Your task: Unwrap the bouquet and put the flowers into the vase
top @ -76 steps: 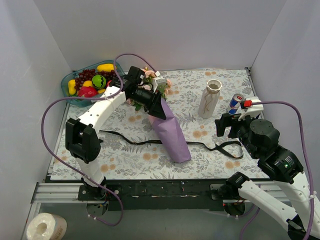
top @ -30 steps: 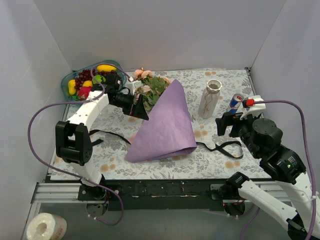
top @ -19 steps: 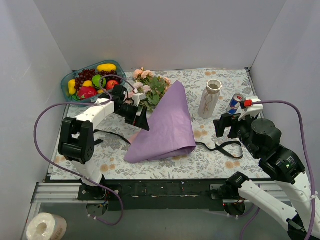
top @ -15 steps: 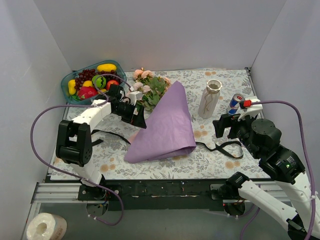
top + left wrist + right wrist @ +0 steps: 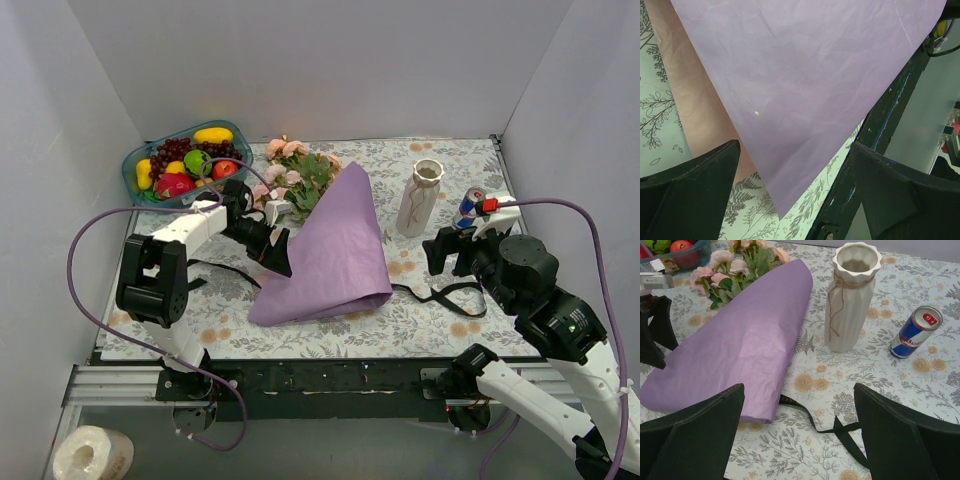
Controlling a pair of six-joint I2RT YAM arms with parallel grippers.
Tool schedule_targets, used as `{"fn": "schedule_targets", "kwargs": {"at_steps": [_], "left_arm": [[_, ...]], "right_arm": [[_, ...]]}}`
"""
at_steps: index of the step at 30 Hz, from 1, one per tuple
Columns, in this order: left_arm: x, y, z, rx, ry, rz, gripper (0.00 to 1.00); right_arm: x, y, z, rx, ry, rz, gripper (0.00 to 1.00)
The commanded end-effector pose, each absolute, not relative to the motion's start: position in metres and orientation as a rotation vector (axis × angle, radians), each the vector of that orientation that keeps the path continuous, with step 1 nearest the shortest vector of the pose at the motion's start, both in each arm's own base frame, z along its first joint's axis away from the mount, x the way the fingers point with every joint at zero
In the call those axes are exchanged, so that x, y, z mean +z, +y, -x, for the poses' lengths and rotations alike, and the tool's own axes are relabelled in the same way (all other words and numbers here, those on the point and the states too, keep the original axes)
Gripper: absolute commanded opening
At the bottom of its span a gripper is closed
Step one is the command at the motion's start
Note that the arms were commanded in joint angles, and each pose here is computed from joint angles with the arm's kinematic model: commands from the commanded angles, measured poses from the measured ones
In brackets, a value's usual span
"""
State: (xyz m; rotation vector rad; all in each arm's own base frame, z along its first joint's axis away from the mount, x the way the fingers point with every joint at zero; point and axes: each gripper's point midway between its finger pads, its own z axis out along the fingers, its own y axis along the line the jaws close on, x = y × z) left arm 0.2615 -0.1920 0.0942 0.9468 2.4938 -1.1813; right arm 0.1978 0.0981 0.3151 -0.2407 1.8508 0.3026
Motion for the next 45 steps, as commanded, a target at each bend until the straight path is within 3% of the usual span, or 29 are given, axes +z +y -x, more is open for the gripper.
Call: {"fn": "schedule_targets", "kwargs": {"at_steps": [1, 3, 6, 8, 13, 21, 27, 32, 37, 42, 45], "left_arm": [[0.103, -0.197, -0.261, -1.223, 2.446, -0.979, 0.89], [0.107, -0.2, -0.256, -1.278, 2.437, -0.989, 0.84], [0.126, -0.206, -0.245, -1.375, 2.412, -1.02, 0.65], [0.144, -0.217, -0.234, -1.448, 2.358, -1.089, 0.45], [0.154, -0.239, -0.216, -1.493, 2.315, -1.214, 0.24], [0.18, -0.274, -0.233, -1.555, 2.252, -1.2, 0.16], [0.237, -0.319, -0.266, -1.604, 2.092, -1.22, 0.16], [0.226, -0.347, -0.279, -1.595, 2.131, -1.253, 0.11], [0.214, -0.368, -0.266, -1.63, 2.136, -1.303, 0.12], [0.238, -0.401, -0.259, -1.685, 2.073, -1.303, 0.15], [0.262, -0.419, -0.262, -1.752, 2.031, -1.262, 0.25]], "right_arm": [[0.342, 0.104, -0.2, 0.353, 1.771, 0.232, 0.98], [0.343, 0.105, -0.201, 0.35, 1.772, 0.235, 0.98], [0.345, 0.105, -0.201, 0.349, 1.77, 0.24, 0.98], [0.345, 0.105, -0.203, 0.339, 1.772, 0.24, 0.98], [0.347, 0.106, -0.206, 0.335, 1.77, 0.24, 0.98], [0.353, 0.104, -0.207, 0.317, 1.766, 0.245, 0.98], [0.355, 0.101, -0.205, 0.312, 1.759, 0.236, 0.98], [0.36, 0.096, -0.203, 0.304, 1.748, 0.225, 0.98], [0.367, 0.089, -0.2, 0.289, 1.733, 0.21, 0.98], [0.368, 0.09, -0.2, 0.288, 1.729, 0.223, 0.98], [0.364, 0.091, -0.2, 0.288, 1.737, 0.23, 0.98]]}}
